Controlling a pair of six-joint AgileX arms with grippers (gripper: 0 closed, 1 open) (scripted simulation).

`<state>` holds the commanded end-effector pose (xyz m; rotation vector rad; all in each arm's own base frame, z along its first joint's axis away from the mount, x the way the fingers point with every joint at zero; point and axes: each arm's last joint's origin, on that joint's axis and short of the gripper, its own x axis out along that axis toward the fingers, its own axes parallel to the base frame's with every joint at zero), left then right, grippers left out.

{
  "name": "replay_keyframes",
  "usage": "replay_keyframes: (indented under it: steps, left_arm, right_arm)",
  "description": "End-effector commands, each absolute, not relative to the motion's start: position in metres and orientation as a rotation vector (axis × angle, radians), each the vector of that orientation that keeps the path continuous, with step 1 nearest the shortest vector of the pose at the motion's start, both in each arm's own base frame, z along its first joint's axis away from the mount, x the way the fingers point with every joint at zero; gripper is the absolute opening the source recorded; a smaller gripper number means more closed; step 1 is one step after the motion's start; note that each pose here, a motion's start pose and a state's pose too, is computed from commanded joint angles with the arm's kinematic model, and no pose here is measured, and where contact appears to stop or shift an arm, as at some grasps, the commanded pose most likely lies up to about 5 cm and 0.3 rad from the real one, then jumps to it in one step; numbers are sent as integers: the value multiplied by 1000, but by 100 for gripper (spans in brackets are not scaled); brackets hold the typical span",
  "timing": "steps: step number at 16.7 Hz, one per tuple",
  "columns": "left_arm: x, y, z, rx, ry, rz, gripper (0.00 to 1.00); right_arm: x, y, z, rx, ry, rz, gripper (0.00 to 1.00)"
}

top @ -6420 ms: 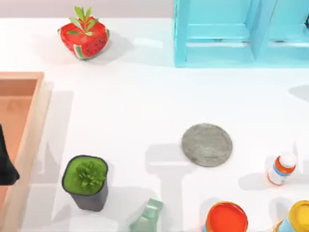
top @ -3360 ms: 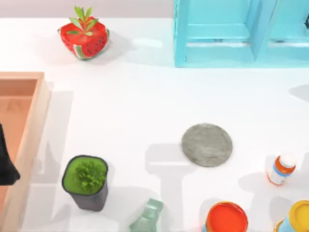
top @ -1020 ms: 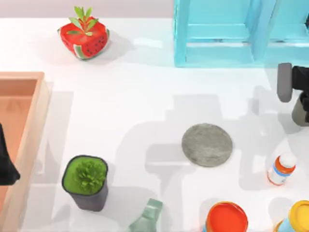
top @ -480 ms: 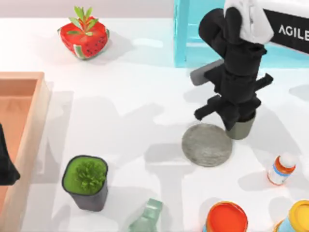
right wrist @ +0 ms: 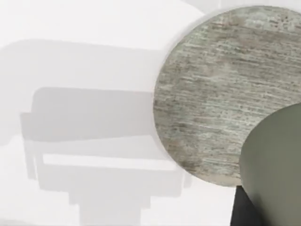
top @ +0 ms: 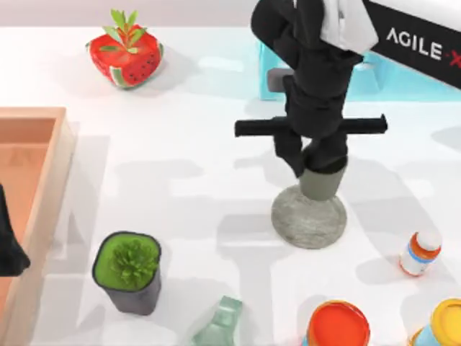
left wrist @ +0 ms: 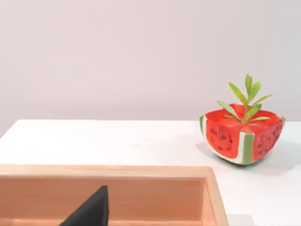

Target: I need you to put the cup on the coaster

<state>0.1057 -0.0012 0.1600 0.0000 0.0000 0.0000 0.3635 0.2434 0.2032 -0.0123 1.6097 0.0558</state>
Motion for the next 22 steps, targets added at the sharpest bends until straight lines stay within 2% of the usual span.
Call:
replay_keyframes:
  steps: [9, 18, 22]
  left_arm:
    - [106, -1, 160, 0, 0, 0, 100]
    - [106, -1, 160, 0, 0, 0, 100]
    - [106, -1, 160, 0, 0, 0, 100]
  right_arm:
    - [365, 244, 208, 45, 1597, 20, 0]
    - [363, 240, 151, 41, 1599, 22, 0]
    - [362, 239, 146, 41, 1593, 26, 0]
